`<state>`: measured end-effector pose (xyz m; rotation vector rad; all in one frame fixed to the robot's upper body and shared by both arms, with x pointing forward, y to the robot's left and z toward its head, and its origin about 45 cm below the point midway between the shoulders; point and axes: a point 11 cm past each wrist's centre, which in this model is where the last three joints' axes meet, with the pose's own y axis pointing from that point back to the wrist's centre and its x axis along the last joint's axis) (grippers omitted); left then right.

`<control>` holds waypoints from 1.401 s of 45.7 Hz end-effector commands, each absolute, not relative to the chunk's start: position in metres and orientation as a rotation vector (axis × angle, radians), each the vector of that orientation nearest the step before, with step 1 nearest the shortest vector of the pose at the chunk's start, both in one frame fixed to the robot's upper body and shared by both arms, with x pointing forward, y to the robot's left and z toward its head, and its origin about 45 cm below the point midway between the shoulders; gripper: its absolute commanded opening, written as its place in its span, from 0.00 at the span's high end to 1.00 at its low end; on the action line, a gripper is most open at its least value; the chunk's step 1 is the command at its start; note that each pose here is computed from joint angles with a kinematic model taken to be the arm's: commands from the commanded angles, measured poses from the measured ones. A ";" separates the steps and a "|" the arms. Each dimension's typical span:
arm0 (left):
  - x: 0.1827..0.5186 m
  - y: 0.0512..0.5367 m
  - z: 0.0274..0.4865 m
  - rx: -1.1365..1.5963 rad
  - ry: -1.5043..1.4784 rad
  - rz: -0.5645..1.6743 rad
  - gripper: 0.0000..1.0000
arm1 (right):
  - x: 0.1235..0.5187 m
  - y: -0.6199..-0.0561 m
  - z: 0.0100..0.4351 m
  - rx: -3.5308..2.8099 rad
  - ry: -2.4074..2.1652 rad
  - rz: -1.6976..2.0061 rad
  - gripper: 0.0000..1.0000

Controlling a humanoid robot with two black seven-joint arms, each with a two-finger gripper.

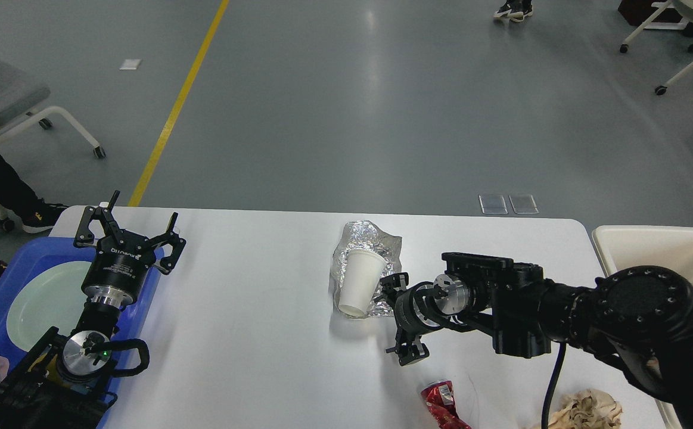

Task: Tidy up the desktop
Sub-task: 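Lower the right gripper and grasp the foil-wrapped cup, then lift the foil-wrapped cup and carry it over the bin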

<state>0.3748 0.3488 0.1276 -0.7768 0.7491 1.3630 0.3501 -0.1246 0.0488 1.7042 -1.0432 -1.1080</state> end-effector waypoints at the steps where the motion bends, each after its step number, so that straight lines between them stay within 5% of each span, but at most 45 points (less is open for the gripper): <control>1: 0.375 0.349 0.128 -0.779 0.748 1.363 0.01 | 0.355 -0.123 0.050 1.731 -1.054 -1.129 0.01; 11: 0.375 0.349 0.128 -0.778 0.749 1.364 0.01 | 0.351 -0.127 0.041 1.718 -1.082 -1.162 0.11; 24: 0.375 0.349 0.128 -0.778 0.748 1.362 0.01 | 0.349 -0.123 0.040 1.730 -1.095 -1.230 0.86; 28: 0.375 0.349 0.128 -0.777 0.749 1.363 0.01 | 0.350 -0.126 0.040 1.730 -1.102 -1.231 1.00; 51: 0.375 0.349 0.128 -0.778 0.749 1.364 0.01 | 0.350 -0.128 0.042 1.750 -1.069 -1.238 1.00; 64: 0.375 0.349 0.128 -0.779 0.748 1.363 0.01 | 0.363 -0.140 0.077 1.786 -1.022 -1.163 1.00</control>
